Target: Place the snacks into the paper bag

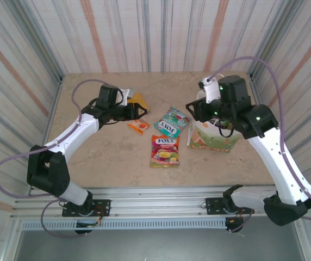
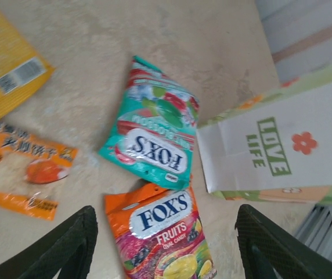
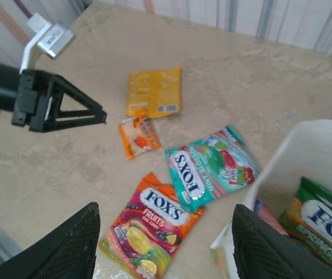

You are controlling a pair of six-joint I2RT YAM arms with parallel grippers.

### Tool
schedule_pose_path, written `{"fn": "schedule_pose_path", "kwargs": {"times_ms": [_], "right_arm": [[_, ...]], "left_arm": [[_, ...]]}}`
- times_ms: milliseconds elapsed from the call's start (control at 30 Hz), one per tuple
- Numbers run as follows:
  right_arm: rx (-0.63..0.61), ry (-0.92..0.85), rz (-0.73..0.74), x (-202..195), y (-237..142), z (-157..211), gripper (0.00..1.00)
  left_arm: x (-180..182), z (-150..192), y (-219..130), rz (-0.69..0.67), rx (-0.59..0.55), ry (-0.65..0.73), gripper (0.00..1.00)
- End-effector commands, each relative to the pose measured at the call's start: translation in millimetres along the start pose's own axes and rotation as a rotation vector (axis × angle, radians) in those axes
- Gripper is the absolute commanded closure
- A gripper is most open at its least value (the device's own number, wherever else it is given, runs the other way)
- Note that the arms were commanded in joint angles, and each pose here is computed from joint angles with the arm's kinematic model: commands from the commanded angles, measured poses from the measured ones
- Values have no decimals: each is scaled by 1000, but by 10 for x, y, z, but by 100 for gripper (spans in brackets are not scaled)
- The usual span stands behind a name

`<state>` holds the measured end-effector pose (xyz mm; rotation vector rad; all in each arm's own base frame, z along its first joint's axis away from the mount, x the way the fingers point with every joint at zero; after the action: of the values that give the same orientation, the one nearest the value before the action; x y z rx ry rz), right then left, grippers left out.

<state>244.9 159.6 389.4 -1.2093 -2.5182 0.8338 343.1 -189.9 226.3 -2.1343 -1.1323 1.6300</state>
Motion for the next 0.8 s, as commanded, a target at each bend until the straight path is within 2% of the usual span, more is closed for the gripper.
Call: {"fn": "schedule_pose_path", "kwargs": {"times_ms": [0, 167, 400, 767], "right_arm": [[-12, 17, 29, 68, 127, -149, 38], [-6, 8, -22, 284, 535, -270, 38], [49, -19, -57, 455, 1056, -373, 37], [108, -51, -134, 528, 1682, -406, 35]], "left_arm": [[213, -70, -39, -7, -38, -132, 36], [565, -234, -89, -24, -104, -257, 40], [1009, -453, -26, -56, -111, -371, 45], [1458, -812, 365, -101, -69, -432, 52]]}}
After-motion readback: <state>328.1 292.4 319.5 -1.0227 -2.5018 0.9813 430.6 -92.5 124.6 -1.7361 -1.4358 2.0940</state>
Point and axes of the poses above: each hand's point on the last joint's axis, 136 mm out from that joint toward the fingers, its own y axis out along the fingers, its own x axis along the line the jaws close on, z = x × y, the point moved 5 cm from there along -y, back along the fingers, and after that the axes turned 14 degrees about -y, right-handed, at the moved point
